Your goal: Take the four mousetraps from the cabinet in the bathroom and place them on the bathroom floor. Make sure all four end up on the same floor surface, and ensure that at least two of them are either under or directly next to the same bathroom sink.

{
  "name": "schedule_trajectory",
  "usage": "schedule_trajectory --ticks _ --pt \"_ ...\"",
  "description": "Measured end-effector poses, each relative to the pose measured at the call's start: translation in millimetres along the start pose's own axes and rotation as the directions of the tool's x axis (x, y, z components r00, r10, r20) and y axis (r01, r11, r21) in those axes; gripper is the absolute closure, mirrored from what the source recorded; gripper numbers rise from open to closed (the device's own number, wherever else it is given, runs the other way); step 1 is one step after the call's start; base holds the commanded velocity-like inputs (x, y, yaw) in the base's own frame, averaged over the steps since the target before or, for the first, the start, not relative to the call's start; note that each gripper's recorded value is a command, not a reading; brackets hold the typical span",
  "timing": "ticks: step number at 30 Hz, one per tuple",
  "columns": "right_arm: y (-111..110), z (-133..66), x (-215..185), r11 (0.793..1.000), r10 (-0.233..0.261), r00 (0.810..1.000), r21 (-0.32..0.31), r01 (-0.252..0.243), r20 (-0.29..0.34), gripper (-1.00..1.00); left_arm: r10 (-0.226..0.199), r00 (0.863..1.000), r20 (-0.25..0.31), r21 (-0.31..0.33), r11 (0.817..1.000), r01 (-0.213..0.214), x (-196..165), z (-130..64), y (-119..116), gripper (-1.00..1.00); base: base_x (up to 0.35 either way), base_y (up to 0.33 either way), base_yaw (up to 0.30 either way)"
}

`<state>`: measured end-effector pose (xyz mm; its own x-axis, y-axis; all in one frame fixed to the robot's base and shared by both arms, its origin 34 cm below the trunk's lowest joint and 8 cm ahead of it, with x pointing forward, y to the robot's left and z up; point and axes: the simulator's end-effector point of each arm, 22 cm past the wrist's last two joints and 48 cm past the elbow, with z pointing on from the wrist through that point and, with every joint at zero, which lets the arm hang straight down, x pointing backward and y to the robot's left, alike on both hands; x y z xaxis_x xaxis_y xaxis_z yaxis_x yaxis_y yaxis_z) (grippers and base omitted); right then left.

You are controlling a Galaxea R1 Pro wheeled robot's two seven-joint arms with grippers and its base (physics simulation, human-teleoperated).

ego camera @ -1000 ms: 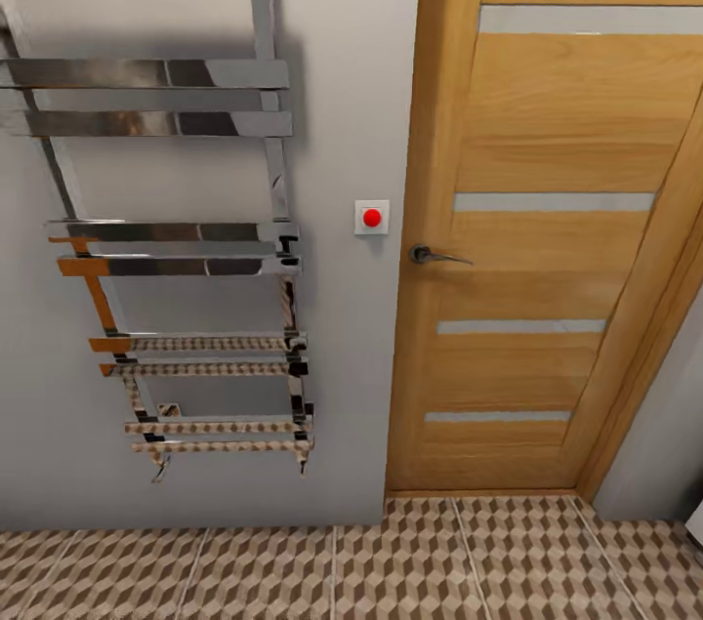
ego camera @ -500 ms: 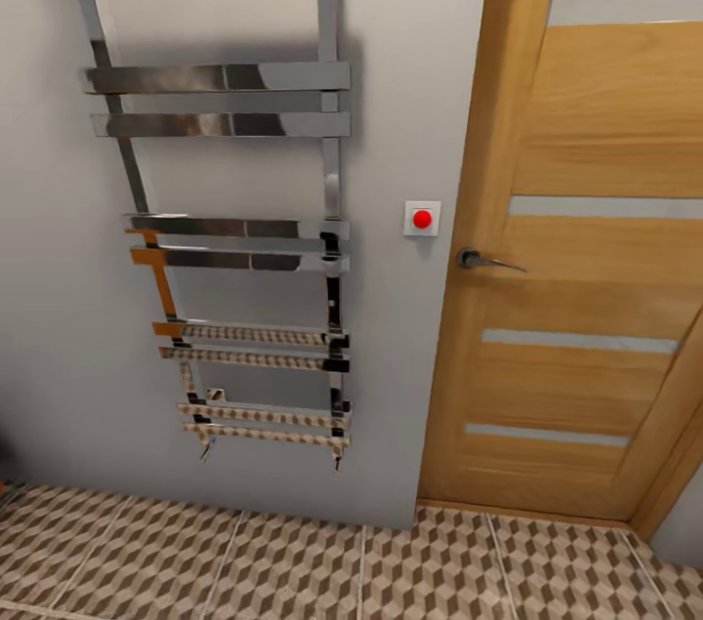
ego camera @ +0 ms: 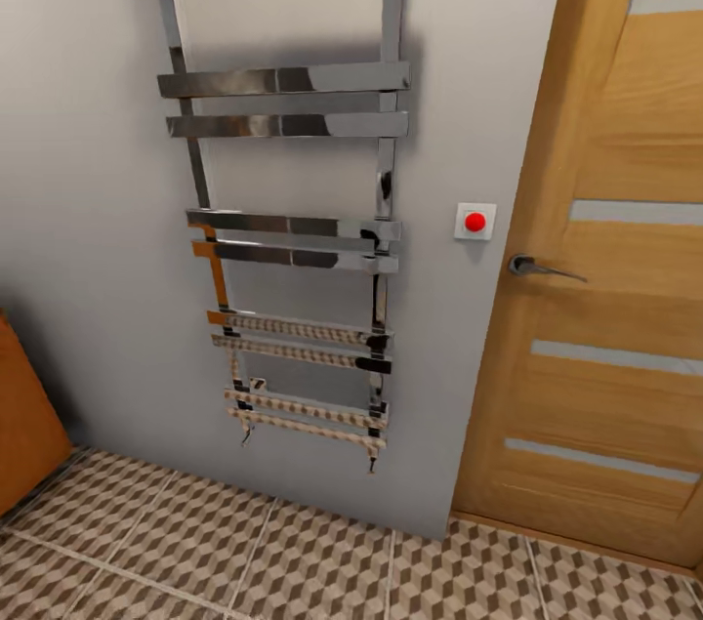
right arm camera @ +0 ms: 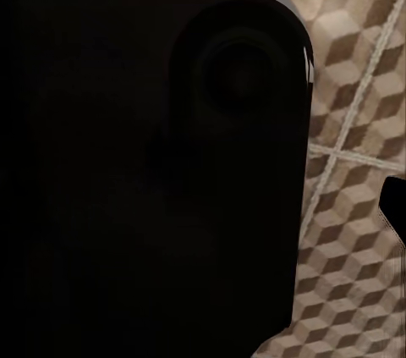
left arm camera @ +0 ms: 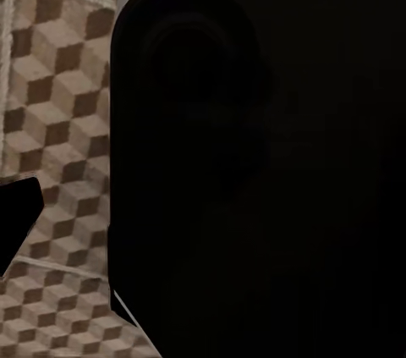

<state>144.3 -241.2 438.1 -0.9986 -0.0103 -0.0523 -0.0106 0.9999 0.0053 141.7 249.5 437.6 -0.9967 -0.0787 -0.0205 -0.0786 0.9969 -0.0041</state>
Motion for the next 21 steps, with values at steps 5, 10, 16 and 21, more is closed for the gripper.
schedule_trajectory --ticks 5,10,16,21 --pt "-0.1 0.0 0.0 1.0 0.0 1.0 0.0 0.0 0.0 -1.0 0.0 1.0 0.0 0.0 1.0 0.0 0.0 0.0 0.3 -1.0 0.0 0.0 0.274" --pt "-0.1 0.0 0.0 1.0 0.0 1.0 0.0 0.0 0.0 -1.0 0.0 1.0 0.001 -0.001 1.0 0.0 0.0 0.0 0.4 -1.0 0.0 0.0 0.274" --pt "0.2 0.0 0.0 1.0 0.0 1.0 -0.001 0.0 0.0 -1.0 0.0 1.0 0.001 -0.001 1.0 0.0 -0.2 0.0 0.5 -1.0 0.0 0.0 0.273" --pt "0.2 0.0 0.0 1.0 -0.001 1.0 -0.001 0.001 0.0 -1.0 0.0 1.0 0.001 -0.001 1.0 0.0 -0.3 0.0 0.5 -1.0 0.0 0.0 0.273"
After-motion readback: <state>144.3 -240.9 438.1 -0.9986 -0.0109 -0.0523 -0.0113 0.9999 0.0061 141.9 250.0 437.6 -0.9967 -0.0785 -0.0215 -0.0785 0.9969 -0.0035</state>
